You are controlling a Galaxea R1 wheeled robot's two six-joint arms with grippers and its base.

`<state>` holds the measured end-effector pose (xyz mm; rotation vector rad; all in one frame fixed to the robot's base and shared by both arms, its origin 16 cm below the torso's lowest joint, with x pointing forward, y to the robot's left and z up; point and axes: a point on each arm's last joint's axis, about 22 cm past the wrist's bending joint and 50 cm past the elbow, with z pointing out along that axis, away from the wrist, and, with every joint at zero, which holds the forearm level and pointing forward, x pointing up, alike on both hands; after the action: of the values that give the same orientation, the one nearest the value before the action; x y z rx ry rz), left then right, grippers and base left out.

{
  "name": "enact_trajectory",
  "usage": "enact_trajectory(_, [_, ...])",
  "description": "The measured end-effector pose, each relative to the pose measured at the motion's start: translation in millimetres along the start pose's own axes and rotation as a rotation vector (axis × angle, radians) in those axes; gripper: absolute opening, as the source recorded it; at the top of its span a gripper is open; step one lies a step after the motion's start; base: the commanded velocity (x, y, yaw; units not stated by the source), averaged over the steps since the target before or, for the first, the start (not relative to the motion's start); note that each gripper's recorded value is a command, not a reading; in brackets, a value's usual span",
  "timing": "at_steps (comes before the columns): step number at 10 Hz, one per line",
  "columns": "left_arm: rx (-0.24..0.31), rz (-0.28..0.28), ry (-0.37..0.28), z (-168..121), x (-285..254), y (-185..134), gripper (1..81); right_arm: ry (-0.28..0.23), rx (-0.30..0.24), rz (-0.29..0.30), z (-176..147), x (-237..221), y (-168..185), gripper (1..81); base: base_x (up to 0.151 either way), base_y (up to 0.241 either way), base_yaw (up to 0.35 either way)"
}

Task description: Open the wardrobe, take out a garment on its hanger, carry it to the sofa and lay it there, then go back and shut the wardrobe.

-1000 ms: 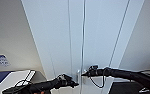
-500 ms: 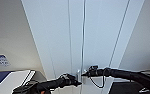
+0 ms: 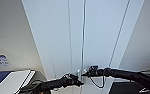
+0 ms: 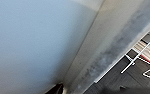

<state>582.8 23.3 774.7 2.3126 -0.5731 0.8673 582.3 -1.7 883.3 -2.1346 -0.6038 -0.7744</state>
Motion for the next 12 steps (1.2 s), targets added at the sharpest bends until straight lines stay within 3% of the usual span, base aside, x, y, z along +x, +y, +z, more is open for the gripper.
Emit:
enact_trajectory(6, [-0.028,-0.013,-0.017,-3.1,-0.7,11.8,81.1,0.034,0.019,0.004,-2.4,-4.3,-3.3,81.1,0.0,0.0,0.0])
enact_trajectory(10, [-0.07,0.019,-0.015,-13.9,-1.6,25.1,81.1,0.056,0.041,0.005,-9.0,-9.3,-7.7,81.1,0.0,0.0,0.0])
enact_trajectory(12, [-0.092,0.039,-0.016,-18.0,-10.1,31.9,81.1,0.093,0.057,0.022,-11.2,-12.8,-9.8,81.1,0.0,0.0,0.0])
